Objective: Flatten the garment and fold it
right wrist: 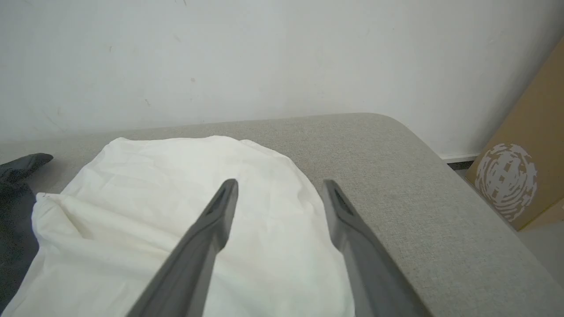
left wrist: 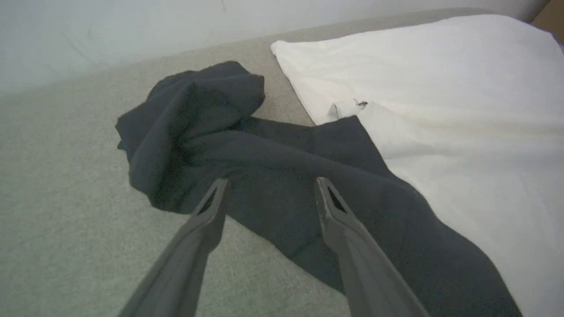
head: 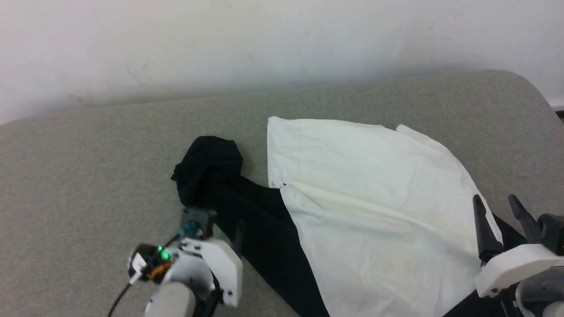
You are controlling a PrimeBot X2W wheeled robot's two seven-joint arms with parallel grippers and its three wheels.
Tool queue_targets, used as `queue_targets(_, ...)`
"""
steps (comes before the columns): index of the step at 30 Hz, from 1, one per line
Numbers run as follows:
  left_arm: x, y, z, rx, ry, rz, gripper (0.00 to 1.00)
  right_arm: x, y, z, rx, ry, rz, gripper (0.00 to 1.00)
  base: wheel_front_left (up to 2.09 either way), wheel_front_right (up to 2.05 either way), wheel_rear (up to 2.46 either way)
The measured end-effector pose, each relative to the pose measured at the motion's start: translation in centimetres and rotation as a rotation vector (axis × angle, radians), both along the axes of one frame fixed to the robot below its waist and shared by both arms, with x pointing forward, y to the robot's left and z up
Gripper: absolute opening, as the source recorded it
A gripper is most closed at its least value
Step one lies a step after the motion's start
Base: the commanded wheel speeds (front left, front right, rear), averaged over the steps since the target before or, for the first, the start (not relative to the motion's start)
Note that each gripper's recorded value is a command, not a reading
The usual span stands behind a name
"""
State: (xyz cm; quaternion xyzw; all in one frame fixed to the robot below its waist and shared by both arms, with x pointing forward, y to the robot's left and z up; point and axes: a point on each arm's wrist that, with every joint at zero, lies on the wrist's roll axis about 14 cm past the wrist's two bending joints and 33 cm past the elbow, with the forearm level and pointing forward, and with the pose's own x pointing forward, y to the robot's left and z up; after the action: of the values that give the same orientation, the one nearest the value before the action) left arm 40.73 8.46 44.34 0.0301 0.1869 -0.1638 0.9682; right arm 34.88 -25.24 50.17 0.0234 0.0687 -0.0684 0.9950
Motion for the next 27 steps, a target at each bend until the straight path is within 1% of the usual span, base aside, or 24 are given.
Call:
queue_targets(5, -5.4, -1.4, -2.2, 0.011, 0.201, -0.057, 1.00, 0.2, 1.0, 0.2, 0.004, -0.006, 0.031, 1.00, 0.00, 0.00, 0.00)
queue_targets(9, -8.3, -2.8, -3.8, 0.011, 0.324, -0.100, 1.00, 0.3, 1.3, -0.1, 0.006, 0.003, 0.041, 1.00, 0.00, 0.00, 0.00)
queue_targets(14, -8.6, -3.9, -4.6, -0.015, 0.371, -0.103, 1.00, 0.5, 1.2, -0.9, 0.007, 0.025, 0.035, 1.00, 0.00, 0.00, 0.00)
queue_targets(18, -7.8, -4.3, -5.3, -0.018, 0.389, -0.093, 1.00, 0.6, 0.9, -1.6, 0.006, 0.042, 0.025, 1.00, 0.00, 0.00, 0.00)
queue_targets(20, -7.4, -4.8, -5.4, -0.042, 0.398, -0.099, 1.00, 0.8, 0.6, -1.7, 0.005, 0.046, 0.018, 1.00, 0.00, 0.00, 0.00)
queue_targets(25, -6.8, -5.6, -6.4, -0.033, 0.417, -0.130, 0.99, 0.7, 0.1, -2.4, 0.004, 0.063, 0.000, 1.00, 0.00, 0.00, 0.00)
queue_targets(26, -6.7, -5.7, -6.5, -0.034, 0.419, -0.134, 0.29, 0.7, 0.0, -2.5, 0.005, 0.067, -0.002, 1.00, 0.00, 0.00, 0.00)
queue_targets(27, -6.6, -5.7, -6.5, -0.036, 0.416, -0.134, 0.00, 0.6, 0.0, -2.5, 0.005, 0.068, -0.004, 1.00, 0.00, 0.00, 0.00)
